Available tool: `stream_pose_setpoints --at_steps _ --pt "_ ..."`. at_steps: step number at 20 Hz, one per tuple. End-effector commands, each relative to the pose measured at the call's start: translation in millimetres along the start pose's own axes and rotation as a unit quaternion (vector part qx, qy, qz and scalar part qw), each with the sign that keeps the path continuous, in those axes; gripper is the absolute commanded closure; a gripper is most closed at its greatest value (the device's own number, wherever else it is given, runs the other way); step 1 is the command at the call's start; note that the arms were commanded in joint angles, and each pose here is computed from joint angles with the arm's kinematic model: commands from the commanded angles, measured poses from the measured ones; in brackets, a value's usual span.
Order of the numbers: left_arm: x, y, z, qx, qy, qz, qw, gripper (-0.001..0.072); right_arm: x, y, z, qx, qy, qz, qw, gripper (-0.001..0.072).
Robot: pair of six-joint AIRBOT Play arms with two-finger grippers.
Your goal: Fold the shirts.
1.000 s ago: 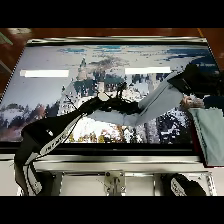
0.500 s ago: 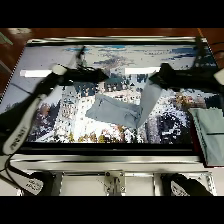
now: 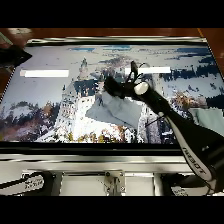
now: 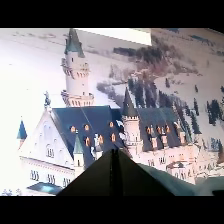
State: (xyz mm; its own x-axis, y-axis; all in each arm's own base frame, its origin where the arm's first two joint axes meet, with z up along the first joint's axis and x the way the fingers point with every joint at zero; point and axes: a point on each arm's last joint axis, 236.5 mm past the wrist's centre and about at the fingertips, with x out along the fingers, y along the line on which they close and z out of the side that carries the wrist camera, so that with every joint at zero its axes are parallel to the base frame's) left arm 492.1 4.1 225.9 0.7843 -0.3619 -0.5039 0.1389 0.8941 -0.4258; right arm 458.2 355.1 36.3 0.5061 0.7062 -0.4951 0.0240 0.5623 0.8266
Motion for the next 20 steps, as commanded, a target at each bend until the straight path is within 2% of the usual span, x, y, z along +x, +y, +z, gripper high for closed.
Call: stream_pose_setpoints --at_steps 1,2,3,4,5,9,12,13,14,16,20 --pt "-25.3 4.5 -5.9 0.01 0.015 0.012 1.0 0.0667 48.2 -28.5 -35.0 0.078 0.012 -0.013 0.997 0.062" --pt "-22.8 1.1 -10.5 0.012 0.023 0.008 1.0 0.0667 52.0 -32.5 -37.6 0.095 0.015 -0.013 0.995 0.0618" --pt "-19.4 -2.0 -14.6 0.012 0.029 0.004 1.0 0.0667 53.6 -33.3 -38.4 0.109 0.016 -0.011 0.994 0.0422" --pt "-15.2 -4.8 -18.5 0.012 0.033 0.001 0.999 0.0667 53.5 -32.5 -38.0 0.109 0.016 -0.01 0.994 0.0195" --pt "-10.7 -7.5 -22.7 0.012 0.037 -0.002 0.999 0.0667 51.4 -30.2 -37.1 0.1 0.019 -0.006 0.995 0.0149" --pt "1.3 -9.2 -40.6 0.005 0.058 -0.008 0.998 0.0667 14.5 -29.3 -44.7 0.018 0.109 -0.004 0.994 0.015" --pt "2.2 -8.2 -43.5 0.002 0.061 -0.008 0.998 0.0667 -48.4 -76.5 -38.3 -0.051 0.193 -0.082 0.976 0.0144" --pt "2.0 -8.7 -44.5 0.002 0.063 -0.009 0.998 0.0667 -73.7 -99.1 -31.0 -0.061 0.212 -0.121 0.968 0.009" --pt "1.8 -9.1 -46.1 0.002 0.067 -0.01 0.998 0.0667 -101.9 -125.1 -20.7 -0.065 0.225 -0.166 0.958 0.0042" --pt "1.3 -10.5 -50.2 0.002 0.075 -0.013 0.997 0.0667 -147.9 -173.9 -6.1 -0.053 0.247 -0.242 0.937 0.0042" --pt "1.2 -15.4 -57.5 0.003 0.09 -0.02 0.996 0.0667 -150.0 -212.7 -3.5 0.007 0.217 -0.243 0.945 0.0042"
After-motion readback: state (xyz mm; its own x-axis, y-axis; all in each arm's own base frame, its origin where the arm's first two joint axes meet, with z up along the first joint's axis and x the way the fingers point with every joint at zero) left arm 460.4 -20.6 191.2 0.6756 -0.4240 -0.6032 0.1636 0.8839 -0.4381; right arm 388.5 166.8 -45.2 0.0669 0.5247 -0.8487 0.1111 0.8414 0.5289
